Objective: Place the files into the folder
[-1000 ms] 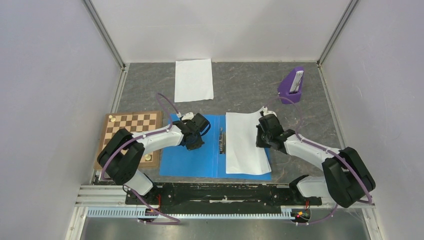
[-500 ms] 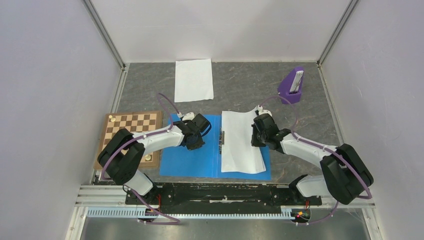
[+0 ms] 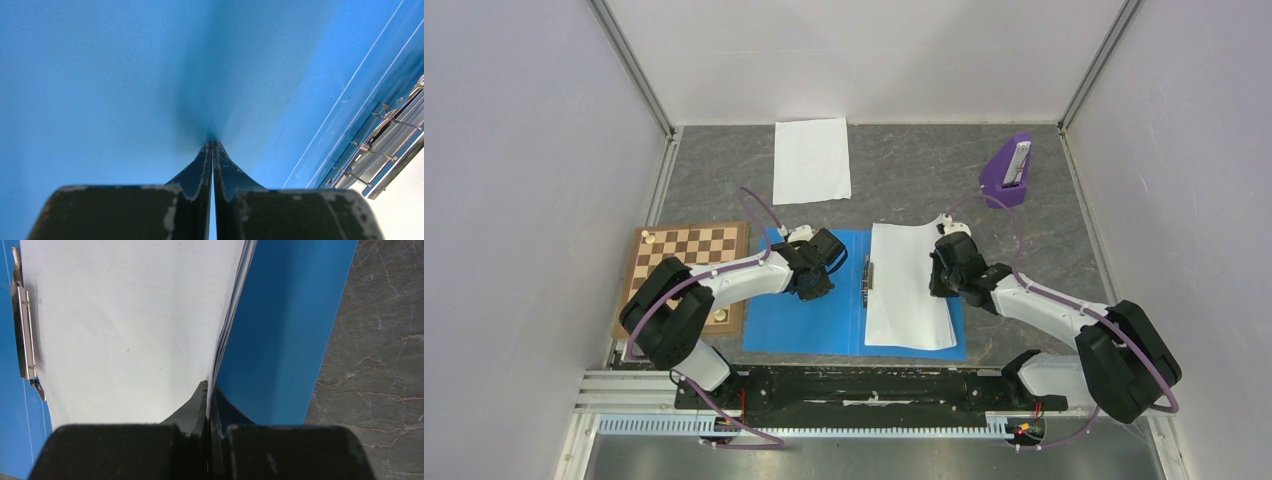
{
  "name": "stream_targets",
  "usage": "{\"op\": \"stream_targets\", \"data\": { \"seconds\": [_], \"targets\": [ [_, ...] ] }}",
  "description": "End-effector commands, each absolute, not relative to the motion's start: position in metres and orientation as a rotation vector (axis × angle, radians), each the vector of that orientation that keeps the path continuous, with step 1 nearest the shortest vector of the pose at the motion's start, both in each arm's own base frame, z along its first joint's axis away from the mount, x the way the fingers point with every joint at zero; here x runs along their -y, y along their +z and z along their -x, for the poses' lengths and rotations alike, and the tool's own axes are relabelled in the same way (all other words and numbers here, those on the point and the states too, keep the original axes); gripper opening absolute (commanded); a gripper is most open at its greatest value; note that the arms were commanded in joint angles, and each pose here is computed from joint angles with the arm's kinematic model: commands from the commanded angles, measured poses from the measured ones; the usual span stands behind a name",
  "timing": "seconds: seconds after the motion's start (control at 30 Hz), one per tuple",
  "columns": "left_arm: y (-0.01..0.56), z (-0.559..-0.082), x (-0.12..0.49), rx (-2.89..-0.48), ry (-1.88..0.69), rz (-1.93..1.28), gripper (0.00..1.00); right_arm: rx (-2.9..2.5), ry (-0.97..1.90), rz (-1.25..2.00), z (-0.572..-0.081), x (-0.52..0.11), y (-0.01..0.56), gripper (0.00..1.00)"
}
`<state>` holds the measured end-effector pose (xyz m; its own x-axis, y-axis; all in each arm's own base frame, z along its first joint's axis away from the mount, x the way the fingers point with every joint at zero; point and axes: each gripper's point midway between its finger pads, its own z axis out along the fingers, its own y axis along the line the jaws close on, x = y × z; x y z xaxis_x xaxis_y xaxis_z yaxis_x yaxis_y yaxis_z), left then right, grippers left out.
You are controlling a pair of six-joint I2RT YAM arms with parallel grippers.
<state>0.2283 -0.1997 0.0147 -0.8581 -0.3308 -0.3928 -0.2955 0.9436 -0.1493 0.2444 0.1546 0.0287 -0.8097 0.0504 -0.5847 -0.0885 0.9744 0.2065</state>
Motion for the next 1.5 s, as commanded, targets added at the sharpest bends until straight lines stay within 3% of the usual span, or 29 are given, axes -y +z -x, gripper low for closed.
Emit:
{"op": "stream_targets", "data": {
  "seconds": [0.0, 0.97, 1.03, 1.2, 1.47],
  "targets": [
    [0.002, -0.225, 0.195, -2.681, -0.062, 0.507, 0.08, -2.48, 0.265, 0.093, -0.243, -0.15, 0.034, 0.0],
    [0.005, -0.223, 0.202, -2.68, -0.081, 0.498, 0.08, -2.48, 0.317, 0.098, -0.227, -0.157, 0.037, 0.0],
    [0.006, -0.223, 0.202, -2.679, -0.086, 0.498, 0.08, -2.476, 0.324, 0.096, -0.226, -0.158, 0.038, 0.08],
    [0.007, -0.224, 0.203, -2.678, -0.088, 0.493, 0.08, -2.463, 0.304, 0.088, -0.23, -0.155, 0.044, 0.4],
    [0.009, -0.225, 0.203, -2.676, -0.087, 0.489, 0.09, -2.451, 0.283, 0.077, -0.232, -0.152, 0.051, 0.71]
  ]
}}
